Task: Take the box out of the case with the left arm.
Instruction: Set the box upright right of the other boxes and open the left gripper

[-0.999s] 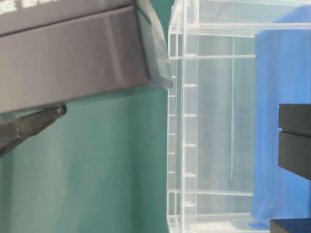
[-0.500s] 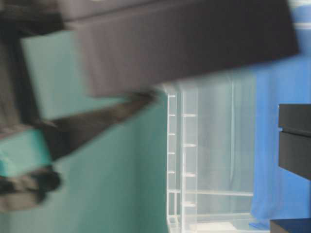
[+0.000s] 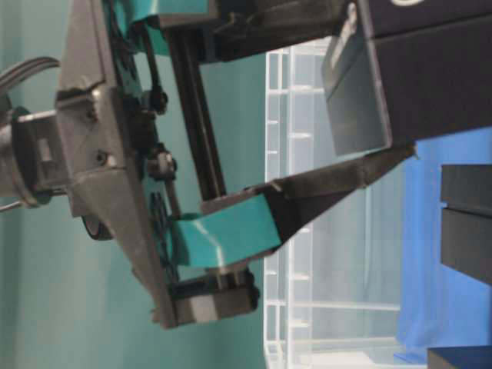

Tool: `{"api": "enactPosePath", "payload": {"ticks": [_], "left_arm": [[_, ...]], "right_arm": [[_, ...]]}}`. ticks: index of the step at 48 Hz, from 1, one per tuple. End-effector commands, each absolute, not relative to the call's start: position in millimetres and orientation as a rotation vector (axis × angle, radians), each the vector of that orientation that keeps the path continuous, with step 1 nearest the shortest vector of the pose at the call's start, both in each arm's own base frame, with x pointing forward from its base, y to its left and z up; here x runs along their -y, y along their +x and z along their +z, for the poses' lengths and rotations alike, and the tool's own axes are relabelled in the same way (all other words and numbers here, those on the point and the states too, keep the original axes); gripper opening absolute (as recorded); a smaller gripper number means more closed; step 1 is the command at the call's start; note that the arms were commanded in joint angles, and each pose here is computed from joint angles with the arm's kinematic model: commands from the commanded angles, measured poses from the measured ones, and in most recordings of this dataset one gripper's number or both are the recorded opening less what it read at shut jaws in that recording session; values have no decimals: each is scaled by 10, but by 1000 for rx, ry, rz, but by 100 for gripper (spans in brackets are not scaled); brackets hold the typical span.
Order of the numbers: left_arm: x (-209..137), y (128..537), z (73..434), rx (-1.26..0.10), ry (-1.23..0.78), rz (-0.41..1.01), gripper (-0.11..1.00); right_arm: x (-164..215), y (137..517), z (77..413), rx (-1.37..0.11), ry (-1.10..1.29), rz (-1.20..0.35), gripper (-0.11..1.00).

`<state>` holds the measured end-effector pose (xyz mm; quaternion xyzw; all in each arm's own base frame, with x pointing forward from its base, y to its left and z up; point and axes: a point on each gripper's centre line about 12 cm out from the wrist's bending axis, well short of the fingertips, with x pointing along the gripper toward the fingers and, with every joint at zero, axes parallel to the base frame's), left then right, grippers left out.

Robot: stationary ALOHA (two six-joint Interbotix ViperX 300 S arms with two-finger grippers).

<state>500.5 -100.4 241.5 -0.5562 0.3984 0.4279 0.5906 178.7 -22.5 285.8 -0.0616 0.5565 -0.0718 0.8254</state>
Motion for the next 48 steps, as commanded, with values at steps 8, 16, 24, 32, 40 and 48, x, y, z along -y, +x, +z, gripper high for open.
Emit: {"api": "enactPosePath", "payload": {"ticks": [8, 16, 24, 32, 40, 48], "left_arm": [[990, 5093, 2469, -882, -1321, 949, 61], [1003, 5105, 2414, -888, -1316, 949, 61], [1009, 5104, 2399, -898, -1312, 946, 61], [1057, 5087, 2393, -919, -1326, 940, 61], [1082, 5071, 2367, -929, -1323, 942, 61], [1100, 5040, 2305, -943, -1312, 955, 61]], "right_arm": [[230, 1797, 2859, -1181, -132, -155, 3], [231, 1794, 2849, -1184, -133, -155, 3], [231, 1792, 2844, -1186, -133, -155, 3], [231, 1792, 2844, -1186, -133, -155, 3], [230, 1792, 2843, -1186, -131, -155, 3], [231, 1792, 2844, -1186, -132, -156, 3]]}}
